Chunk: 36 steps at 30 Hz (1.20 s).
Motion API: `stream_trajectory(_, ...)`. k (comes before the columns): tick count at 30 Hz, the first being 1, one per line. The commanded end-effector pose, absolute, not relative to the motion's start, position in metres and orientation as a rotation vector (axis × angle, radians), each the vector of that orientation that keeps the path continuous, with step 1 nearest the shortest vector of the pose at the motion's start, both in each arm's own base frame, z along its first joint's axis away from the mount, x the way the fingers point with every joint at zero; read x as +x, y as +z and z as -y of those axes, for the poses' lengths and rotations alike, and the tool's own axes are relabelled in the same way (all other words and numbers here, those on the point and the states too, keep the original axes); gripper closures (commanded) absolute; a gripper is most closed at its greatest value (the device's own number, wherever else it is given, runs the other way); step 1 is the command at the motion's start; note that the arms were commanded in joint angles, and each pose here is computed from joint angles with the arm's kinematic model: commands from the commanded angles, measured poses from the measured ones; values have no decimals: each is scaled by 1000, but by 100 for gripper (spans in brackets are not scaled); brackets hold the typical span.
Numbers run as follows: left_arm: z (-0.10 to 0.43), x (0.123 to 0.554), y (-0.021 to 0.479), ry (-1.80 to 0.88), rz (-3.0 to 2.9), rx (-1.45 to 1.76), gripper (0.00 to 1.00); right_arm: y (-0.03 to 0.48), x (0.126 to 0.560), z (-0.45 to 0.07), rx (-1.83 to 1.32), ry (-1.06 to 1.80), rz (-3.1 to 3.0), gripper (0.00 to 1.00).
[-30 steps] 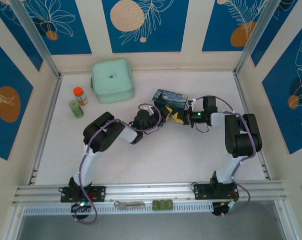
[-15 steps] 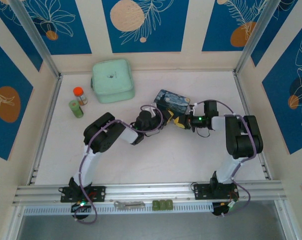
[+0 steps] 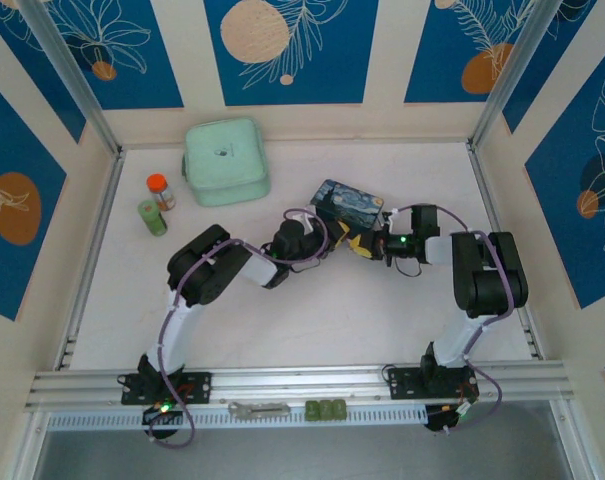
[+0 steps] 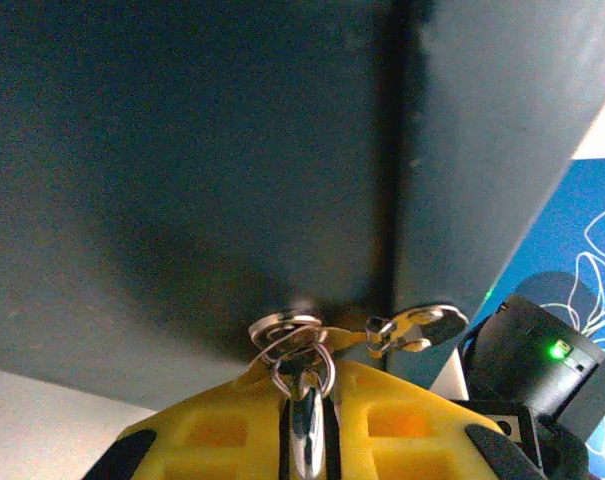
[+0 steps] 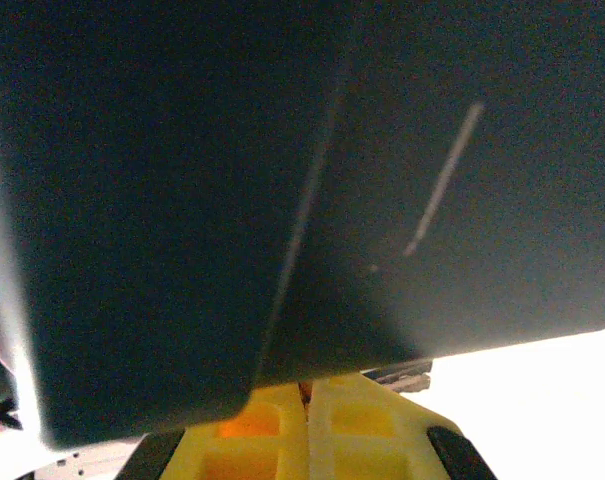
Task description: Unlock the padlock with the key
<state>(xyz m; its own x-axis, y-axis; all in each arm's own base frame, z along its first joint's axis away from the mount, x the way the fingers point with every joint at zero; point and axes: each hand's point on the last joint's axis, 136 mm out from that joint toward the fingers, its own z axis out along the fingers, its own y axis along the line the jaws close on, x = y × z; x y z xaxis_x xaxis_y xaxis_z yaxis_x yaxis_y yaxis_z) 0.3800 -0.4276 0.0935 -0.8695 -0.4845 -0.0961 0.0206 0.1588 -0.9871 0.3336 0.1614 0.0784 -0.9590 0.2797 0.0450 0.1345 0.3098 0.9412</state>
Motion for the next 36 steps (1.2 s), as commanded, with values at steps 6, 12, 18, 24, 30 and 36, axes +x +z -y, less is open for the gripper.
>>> stream_trajectory(6, 431, 370, 114, -1889, -1968, -399, 100, 56, 357, -169, 704, 1499, -2496, 100)
stream_trajectory(12, 430, 365, 128, -1909, -1943, -378, 100, 50, 369, -160, 805, 1402, -2472, 100)
stream_trajectory(18, 430, 363, 137, -1957, -1908, -388, 100, 59, 378, -153, 812, 1346, -2410, 97)
stream_trajectory(24, 434, 358, 141, -1975, -1924, -370, 100, 79, 396, -156, 690, 1337, -2314, 100)
stream_trajectory(30, 440, 355, 141, -1998, -1928, -361, 100, 93, 404, -188, 493, 1427, -2323, 100)
stream_trajectory(36, 446, 353, 145, -2017, -1916, -336, 100, 97, 409, -216, 480, 1573, -2357, 100)
